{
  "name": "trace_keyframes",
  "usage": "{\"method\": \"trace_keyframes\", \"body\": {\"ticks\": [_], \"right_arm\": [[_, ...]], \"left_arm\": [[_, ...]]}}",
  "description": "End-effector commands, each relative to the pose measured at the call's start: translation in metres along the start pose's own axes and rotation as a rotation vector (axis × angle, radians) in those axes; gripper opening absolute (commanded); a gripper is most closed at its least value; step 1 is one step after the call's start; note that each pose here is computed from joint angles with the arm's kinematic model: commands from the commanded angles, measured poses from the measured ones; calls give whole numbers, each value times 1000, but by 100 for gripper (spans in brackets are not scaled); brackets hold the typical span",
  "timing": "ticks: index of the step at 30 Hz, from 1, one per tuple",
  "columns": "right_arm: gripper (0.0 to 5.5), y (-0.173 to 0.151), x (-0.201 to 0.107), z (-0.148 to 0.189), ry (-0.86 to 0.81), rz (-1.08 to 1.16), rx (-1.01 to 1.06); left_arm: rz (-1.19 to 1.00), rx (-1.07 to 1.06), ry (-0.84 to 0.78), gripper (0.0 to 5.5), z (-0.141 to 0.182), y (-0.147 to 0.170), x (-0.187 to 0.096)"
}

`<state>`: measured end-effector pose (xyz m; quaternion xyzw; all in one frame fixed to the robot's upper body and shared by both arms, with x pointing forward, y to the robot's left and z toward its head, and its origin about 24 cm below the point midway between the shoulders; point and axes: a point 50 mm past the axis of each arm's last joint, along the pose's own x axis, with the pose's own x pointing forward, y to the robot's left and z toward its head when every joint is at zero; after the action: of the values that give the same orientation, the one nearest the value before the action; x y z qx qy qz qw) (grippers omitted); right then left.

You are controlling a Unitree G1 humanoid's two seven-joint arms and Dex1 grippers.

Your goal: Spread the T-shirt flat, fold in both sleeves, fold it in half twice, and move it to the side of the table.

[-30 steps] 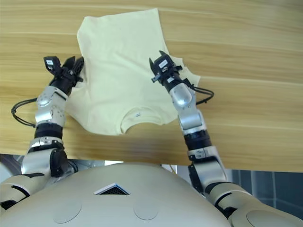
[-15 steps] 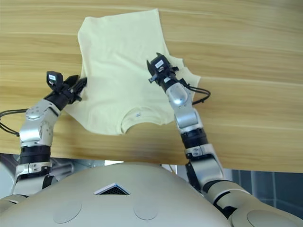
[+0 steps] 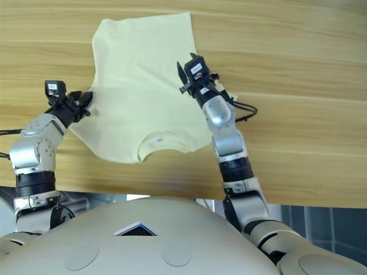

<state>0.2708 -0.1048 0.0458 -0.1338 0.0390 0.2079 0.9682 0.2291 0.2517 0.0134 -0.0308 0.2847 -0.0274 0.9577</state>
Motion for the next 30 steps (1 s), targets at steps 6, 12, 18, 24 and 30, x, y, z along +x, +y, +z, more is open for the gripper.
{"method": "trace_keyframes", "body": {"ticks": [6, 12, 18, 24, 30], "right_arm": [[204, 12, -10, -19, 101, -10, 119], [204, 15, -12, -28, 119, -35, 123], [204, -10, -14, -16, 3, -69, 43], [204, -31, -22, -29, 17, -148, 21], [204, -62, -17, -31, 25, -250, 5]], "left_arm": [[21, -75, 188, 200, -43, -8, -4], [-162, -157, -142, 200, -6, -26, 0], [-318, -210, -780, 200, 60, -20, -3], [-335, 34, -880, 200, 59, 16, -29], [-261, 1016, -477, 200, 30, 57, -65]]}}
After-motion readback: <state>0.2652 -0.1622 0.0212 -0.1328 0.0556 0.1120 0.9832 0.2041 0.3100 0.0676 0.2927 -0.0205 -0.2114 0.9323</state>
